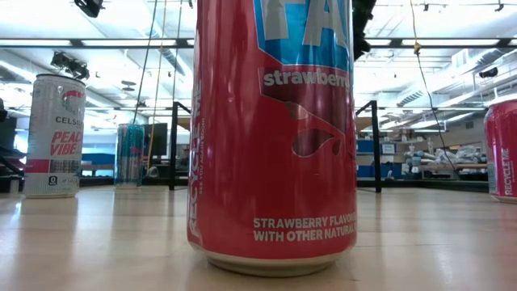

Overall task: Place canned beverage on shelf
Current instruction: Put the right white pink soda can on the shelf

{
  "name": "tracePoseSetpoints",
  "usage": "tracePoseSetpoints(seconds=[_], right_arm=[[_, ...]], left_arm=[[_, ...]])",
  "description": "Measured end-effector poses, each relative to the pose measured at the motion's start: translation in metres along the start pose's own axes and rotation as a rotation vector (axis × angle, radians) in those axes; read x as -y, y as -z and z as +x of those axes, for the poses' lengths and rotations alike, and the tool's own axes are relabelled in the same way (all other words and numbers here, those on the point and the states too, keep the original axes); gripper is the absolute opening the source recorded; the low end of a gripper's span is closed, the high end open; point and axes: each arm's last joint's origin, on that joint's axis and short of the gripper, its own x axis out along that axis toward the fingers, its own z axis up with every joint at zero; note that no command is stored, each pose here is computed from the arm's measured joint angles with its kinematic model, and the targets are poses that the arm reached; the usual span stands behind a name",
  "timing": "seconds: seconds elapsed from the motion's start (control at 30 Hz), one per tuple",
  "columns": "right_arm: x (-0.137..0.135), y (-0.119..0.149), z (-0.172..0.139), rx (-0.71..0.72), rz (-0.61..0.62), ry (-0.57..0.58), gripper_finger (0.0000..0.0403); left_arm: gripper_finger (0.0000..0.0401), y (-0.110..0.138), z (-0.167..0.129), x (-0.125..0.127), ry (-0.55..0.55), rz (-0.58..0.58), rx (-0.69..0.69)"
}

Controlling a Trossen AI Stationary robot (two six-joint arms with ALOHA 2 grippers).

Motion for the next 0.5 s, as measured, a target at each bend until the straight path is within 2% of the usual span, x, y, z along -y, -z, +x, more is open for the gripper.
tracePoseSetpoints(seconds=[0.3, 0.5], right_arm=[[0.0, -0.001, 0.0, 0.006, 0.0, 0.003, 0.03], [-0.001, 0.003, 0.013, 0.004, -0.022, 0.013, 0.03]], left_arm=[[0.0016, 0.0, 0.0, 0.0, 0.0, 0.0, 0.0], [0.0016, 0.0, 0.0, 0.0, 0.0, 0.0, 0.0]])
